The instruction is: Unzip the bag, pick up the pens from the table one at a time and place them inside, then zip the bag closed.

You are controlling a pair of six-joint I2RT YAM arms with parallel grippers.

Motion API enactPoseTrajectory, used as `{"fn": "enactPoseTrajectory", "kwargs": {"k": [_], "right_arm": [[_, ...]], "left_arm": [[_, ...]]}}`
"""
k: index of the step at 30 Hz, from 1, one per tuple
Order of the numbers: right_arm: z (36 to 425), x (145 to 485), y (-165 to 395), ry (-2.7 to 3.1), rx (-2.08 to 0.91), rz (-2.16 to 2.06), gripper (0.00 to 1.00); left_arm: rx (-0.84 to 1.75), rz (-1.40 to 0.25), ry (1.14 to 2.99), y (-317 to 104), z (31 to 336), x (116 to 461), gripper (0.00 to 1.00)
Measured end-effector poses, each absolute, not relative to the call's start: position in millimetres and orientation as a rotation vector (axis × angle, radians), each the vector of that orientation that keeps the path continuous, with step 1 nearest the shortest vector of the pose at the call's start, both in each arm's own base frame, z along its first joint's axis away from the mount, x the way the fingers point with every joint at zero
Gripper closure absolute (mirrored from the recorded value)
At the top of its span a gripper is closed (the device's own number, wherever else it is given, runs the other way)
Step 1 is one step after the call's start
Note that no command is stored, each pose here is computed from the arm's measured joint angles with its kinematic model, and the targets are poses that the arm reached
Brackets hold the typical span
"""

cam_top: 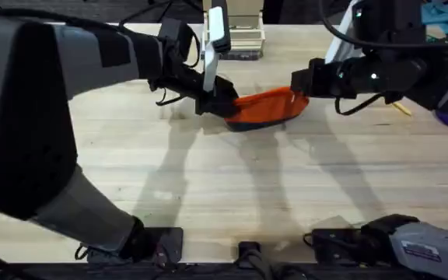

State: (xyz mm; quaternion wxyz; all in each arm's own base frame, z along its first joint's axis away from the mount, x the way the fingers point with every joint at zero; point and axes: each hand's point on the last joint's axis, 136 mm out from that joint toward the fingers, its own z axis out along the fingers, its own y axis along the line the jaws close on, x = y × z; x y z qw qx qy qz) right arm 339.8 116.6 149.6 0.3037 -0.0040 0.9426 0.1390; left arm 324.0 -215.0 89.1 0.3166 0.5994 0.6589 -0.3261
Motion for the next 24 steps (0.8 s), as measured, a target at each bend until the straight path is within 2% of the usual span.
{"fn": "enactPoseTrajectory", "kwargs": {"k": [9, 24], "right_arm": [[152.2, 335.9, 136.6, 2.482, -0.084, 0.381, 0.967], [163.8, 321.6, 203.9, 2.405, -0.251, 0.490, 0.967]], "left_arm": [[1.578, -0.860, 1.736, -214.9, 89.0, 323.7, 0.958], [1.577, -0.860, 1.737, -214.6, 89.0, 323.9, 0.957]]}}
